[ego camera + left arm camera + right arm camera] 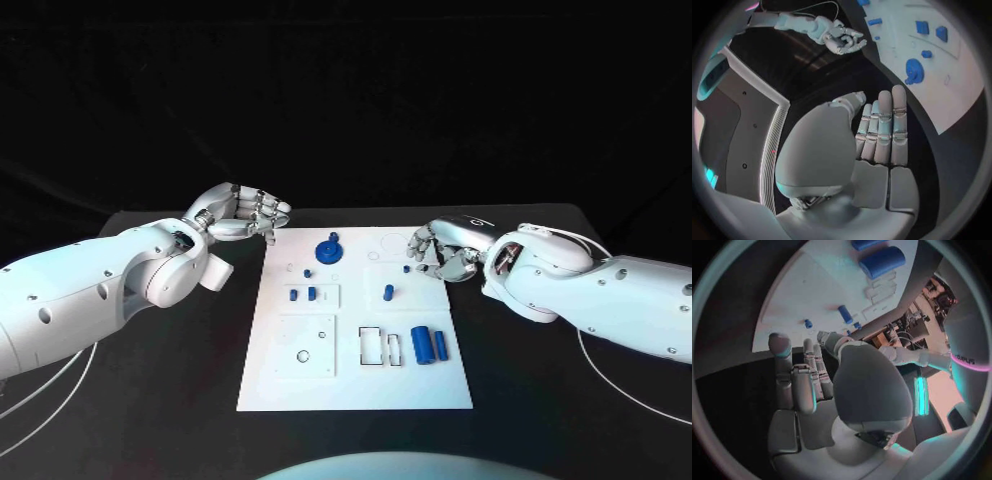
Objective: Assemble the parts on the task board
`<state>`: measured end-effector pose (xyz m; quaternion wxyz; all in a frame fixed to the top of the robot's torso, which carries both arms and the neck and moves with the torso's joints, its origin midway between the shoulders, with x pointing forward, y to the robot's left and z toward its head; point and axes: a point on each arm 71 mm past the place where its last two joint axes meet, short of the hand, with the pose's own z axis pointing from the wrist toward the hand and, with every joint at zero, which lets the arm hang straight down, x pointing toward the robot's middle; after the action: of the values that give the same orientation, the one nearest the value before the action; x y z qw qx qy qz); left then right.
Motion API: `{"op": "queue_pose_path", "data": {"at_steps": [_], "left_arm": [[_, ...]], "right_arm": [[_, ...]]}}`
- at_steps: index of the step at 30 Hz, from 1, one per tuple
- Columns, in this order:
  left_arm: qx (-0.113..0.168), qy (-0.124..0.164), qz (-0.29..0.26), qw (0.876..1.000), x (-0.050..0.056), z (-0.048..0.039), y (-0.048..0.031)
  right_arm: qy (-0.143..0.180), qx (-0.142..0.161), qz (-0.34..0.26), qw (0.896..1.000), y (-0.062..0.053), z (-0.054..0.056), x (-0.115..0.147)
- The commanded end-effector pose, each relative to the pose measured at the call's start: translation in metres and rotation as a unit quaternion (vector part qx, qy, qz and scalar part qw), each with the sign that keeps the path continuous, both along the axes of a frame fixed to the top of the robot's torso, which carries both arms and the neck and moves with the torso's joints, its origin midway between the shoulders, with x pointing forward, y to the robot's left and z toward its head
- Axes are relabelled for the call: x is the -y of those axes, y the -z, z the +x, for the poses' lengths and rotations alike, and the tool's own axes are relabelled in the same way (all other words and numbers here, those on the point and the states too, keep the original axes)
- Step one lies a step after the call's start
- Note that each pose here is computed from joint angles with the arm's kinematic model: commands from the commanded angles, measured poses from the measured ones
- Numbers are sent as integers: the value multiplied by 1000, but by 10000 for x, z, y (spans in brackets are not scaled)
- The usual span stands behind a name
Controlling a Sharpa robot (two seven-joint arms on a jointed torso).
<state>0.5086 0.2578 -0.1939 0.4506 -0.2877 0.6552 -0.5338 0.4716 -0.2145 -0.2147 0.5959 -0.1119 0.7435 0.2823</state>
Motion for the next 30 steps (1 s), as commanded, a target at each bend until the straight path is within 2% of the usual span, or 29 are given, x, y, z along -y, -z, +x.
{"op": "queue_pose_path", "data": {"at_steps": [1, 5, 13, 30], "left_arm": [[-5, -34, -87, 996, -29, -8, -47], [-5, -44, -100, 994, -32, -36, -49], [-9, -42, -110, 993, -2, -77, -53], [-23, -37, -109, 993, 10, -99, -40]], "right_arm": [[-11, 34, -74, 997, 37, -12, -60], [-6, 44, -82, 996, 62, -1, -124], [-6, 49, -94, 994, 114, 23, -219], [0, 41, -119, 992, 244, 65, -239]]}}
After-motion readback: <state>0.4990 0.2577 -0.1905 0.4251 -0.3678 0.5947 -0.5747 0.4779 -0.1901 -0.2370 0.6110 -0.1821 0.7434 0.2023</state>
